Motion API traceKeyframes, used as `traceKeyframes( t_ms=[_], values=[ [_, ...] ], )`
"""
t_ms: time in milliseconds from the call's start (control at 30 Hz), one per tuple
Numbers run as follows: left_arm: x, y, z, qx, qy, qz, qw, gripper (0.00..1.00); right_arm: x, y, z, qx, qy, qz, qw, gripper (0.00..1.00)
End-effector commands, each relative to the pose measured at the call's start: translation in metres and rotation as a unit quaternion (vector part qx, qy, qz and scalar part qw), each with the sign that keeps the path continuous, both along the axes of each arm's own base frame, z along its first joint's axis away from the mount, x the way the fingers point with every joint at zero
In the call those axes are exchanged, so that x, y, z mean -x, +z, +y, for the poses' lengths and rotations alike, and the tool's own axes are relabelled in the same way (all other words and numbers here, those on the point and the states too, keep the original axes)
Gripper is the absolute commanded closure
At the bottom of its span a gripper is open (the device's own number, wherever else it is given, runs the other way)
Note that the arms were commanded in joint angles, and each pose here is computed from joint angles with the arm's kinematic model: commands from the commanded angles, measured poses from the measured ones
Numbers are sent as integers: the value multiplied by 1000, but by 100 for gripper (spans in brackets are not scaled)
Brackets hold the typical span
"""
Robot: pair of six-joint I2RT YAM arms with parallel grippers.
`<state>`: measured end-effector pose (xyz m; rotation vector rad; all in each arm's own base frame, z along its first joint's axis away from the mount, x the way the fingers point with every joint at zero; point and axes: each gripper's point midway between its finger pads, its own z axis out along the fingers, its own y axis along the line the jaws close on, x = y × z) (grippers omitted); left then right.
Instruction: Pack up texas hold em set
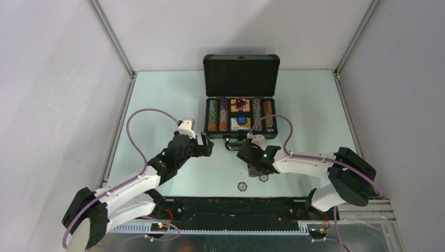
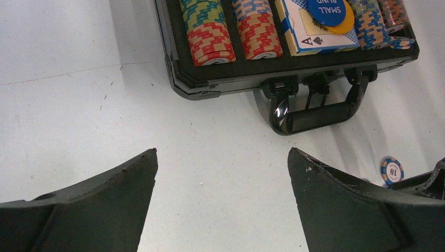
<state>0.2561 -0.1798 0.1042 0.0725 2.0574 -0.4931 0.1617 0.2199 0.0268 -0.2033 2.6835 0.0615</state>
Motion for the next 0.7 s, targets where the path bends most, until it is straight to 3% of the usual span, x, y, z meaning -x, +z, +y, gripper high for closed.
traceKeyframes(
  t_ms=[0, 333, 667],
  values=[
    [-9, 22, -8, 11, -6, -29, 999, 2, -7, 13, 5, -14, 0, -15, 1000, 53],
    [-9, 22, -7, 10, -2, -30, 999, 2, 15, 17, 30, -57, 32, 11, 998, 33],
    [-11, 21, -5, 6, 4, -30, 1000, 2, 40, 17, 55, -66, 46, 28, 996, 33]
  ],
)
